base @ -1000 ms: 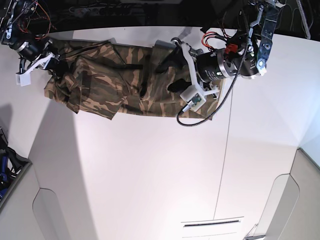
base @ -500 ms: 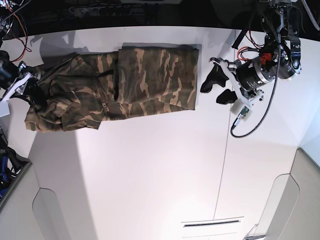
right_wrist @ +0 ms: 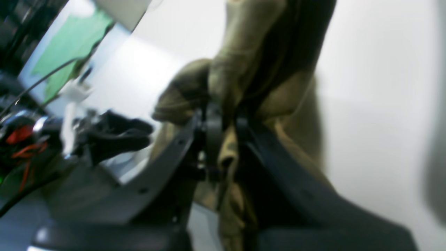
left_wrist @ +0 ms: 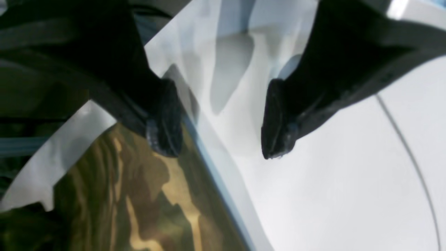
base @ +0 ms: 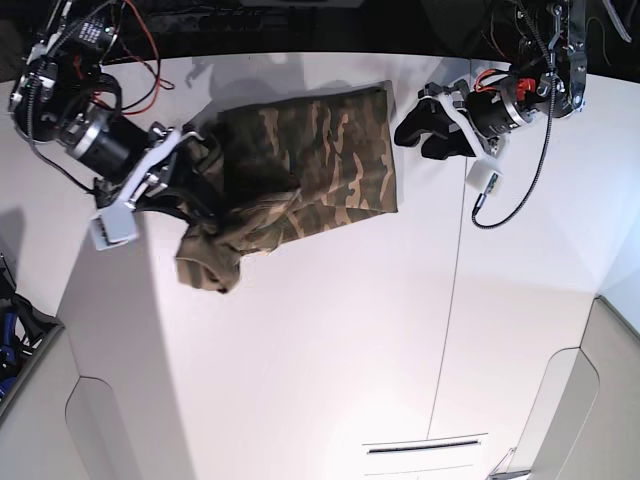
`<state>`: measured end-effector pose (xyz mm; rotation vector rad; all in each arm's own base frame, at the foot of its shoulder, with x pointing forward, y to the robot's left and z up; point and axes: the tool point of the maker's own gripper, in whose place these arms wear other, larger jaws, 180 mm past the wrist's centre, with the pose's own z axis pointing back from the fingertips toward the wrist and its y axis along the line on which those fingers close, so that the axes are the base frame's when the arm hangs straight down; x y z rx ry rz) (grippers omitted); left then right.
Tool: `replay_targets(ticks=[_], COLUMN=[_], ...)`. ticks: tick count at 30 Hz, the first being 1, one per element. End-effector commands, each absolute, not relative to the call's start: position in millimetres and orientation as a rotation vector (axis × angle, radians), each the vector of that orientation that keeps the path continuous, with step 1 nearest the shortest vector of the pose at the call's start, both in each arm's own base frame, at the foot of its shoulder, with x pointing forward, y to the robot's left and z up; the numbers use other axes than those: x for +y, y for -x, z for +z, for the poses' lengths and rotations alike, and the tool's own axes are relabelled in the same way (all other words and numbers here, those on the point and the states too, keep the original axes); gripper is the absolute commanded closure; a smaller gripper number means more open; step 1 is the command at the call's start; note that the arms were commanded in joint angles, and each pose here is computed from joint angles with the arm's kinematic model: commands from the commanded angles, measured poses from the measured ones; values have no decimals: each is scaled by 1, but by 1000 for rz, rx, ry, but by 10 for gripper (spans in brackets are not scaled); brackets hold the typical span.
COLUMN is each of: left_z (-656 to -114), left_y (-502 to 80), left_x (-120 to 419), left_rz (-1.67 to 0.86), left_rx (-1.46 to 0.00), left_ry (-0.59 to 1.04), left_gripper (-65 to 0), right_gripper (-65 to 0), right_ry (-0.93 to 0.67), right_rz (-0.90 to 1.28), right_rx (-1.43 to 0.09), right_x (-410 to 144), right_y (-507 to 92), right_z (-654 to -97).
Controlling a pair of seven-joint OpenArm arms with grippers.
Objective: Fold the T-shirt properly
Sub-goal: 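Lift the strip end with the right gripper and fold it over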
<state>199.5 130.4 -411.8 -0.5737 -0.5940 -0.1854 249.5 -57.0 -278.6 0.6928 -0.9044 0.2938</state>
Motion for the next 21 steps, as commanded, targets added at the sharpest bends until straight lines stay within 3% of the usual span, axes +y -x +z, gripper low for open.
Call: replay_targets(ticks=[1, 5, 8, 10, 15, 21], left_z=[-413, -412, -410, -409, -403, -382], left_y=[-198, -200, -200, -200, -197, -207], left_x=[135, 134, 132, 131, 125, 142], left_rz=[-195, -192, -184, -182, -200, -176], left_rx=[-581, -585, -591, -586, -572, -652], left_ry=[552, 559, 575, 584, 641, 658], left_gripper=[-399, -399, -399, -399, -399, -378], right_gripper=[0, -23, -307, -423, -436, -434], right_ry=[-733, -788, -768, -769, -874, -912], right_rz=[321, 425, 521, 575, 683, 734], right_rx=[-960, -940, -907, -880, -825, -827], right_x=[-42, 8, 36, 53, 95, 112], right_y=[-254, -247, -239, -232, -205, -195], right_z=[-264, -265, -275, -282, -280, -271])
